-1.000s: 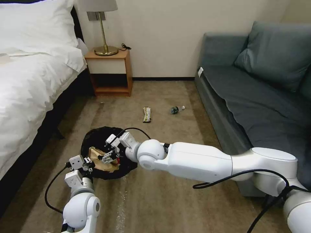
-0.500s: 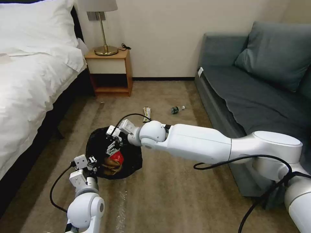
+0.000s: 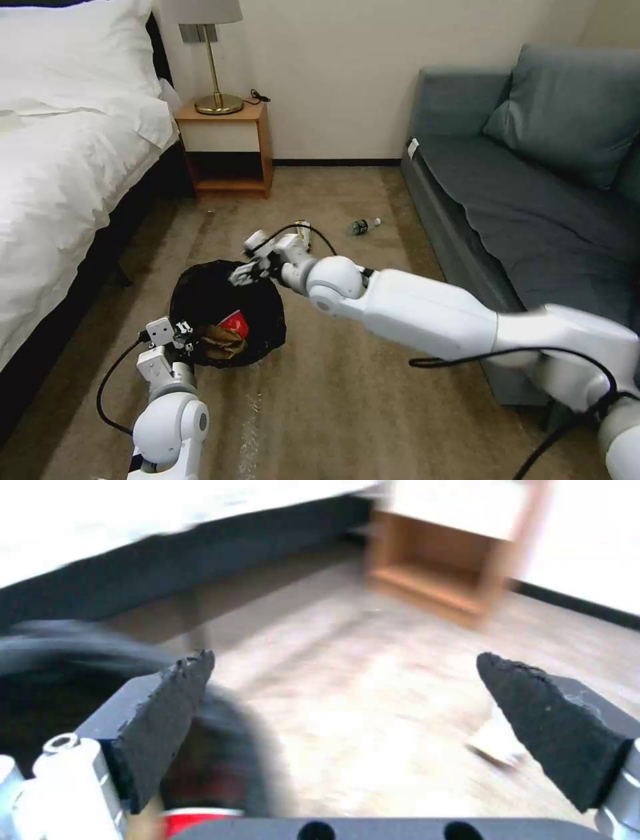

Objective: Pick up the trash bin, then pick up the garbage on the floor and place it into the trash bin.

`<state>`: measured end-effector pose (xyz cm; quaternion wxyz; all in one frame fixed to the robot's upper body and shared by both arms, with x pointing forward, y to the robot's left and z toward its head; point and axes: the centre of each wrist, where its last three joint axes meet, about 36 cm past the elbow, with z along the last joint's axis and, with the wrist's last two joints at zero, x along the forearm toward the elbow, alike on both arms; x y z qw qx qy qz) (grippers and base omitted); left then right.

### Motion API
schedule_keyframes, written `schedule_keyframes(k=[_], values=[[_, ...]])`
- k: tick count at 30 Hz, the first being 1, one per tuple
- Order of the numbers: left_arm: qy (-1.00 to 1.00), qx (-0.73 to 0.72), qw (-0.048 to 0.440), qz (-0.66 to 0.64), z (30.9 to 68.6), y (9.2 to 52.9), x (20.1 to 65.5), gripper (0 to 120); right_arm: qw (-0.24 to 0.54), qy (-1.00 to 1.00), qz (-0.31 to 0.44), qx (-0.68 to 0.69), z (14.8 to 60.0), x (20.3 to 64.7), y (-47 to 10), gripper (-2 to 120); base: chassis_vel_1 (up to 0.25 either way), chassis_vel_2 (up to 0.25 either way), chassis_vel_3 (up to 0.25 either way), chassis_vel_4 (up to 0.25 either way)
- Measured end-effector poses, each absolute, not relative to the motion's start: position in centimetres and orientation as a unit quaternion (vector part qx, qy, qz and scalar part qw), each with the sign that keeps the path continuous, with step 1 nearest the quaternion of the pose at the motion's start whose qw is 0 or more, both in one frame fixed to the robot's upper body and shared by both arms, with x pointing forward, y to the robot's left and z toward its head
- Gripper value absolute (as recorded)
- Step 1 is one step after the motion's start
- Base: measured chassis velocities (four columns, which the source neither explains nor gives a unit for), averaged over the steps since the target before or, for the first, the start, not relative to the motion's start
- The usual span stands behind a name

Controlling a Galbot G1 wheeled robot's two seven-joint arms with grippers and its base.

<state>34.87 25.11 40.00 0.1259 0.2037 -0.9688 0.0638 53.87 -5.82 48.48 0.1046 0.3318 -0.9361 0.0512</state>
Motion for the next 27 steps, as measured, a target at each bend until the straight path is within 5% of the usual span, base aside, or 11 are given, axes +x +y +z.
schedule_keyframes(k=[6, 14, 27], values=[[-0.97, 0.199, 0.128, 0.055, 40.2, 25.1, 35.7, 4, 0.065, -0.991, -0.046, 0.11, 42.8, 52.5, -17.7, 100, 0.0, 0.0, 0.0, 0.0], [-0.972, 0.191, 0.128, 0.05, 40.4, 24.8, 36.0, 4, 0.031, -0.999, -0.037, 0.015, 41.5, 47.1, -26.4, 100, 0.0, 0.0, 0.0, 0.0], [-0.974, 0.181, 0.13, 0.04, 40.3, 25.3, 35.8, 4, -0.041, -0.999, -0.027, -0.017, 39.2, 42.5, -29.1, 100, 0.0, 0.0, 0.0, 0.0]])
